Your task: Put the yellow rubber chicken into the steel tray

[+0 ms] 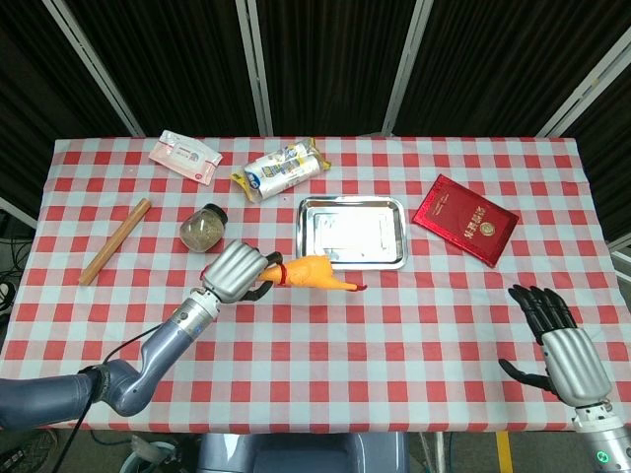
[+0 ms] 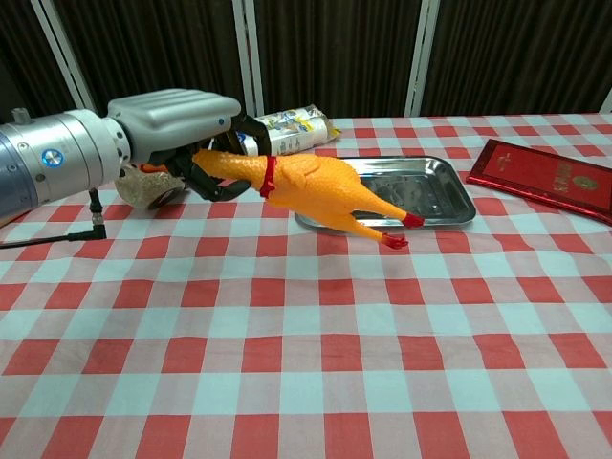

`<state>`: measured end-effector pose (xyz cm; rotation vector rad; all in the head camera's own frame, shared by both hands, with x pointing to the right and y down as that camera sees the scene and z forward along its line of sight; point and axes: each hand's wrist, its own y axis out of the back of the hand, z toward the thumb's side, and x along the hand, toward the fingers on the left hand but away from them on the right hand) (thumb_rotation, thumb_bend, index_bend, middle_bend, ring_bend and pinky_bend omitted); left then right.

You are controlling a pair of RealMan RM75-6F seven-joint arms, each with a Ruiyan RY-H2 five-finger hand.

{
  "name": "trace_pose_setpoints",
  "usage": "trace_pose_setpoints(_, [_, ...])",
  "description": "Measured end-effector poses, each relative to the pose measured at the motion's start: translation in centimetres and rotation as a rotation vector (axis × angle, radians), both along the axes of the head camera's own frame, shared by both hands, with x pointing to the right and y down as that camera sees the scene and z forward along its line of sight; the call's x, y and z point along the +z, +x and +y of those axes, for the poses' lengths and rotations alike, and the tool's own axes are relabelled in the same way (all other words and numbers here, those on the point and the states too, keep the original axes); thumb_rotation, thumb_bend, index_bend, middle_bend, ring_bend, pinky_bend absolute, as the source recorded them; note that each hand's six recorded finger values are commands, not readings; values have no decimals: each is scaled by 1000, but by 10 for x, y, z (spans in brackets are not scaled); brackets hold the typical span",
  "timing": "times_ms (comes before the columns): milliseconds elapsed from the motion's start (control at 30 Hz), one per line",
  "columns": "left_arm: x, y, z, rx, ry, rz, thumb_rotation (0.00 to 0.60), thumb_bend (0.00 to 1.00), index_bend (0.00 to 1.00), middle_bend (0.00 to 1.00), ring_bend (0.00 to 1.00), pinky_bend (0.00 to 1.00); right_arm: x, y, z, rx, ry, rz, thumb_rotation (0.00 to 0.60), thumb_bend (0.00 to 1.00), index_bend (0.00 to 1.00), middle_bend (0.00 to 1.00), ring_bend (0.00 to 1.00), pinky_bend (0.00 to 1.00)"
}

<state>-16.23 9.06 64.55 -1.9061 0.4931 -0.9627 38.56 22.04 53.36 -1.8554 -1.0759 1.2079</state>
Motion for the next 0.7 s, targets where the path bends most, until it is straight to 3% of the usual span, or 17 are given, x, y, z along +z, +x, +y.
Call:
trace_pose_setpoints(133, [-20,8,-9,33,35,37,600,695,696,734,616,649,1,-26,-15,-47,-15,-112,600,201,0,97,32,87])
trace_pose_setpoints(367, [-42,27,-18,61,56,110,600,694,693,729,616,649,7,-72,-45,-114,-125,-294,600,201,0,97,40,100])
trace_pose_setpoints(533, [-52,43,-18,85,10,156,600,693,692,728,615,649,12,-83,-62,-89,-157,-330,600,201,0,96,41,101])
trace_pose_setpoints(700, [-59,61,-18,110,-7,164,600,692,691,725,614,649,26,-94,-80,-27,-251,-373,600,201,0,96,33,102])
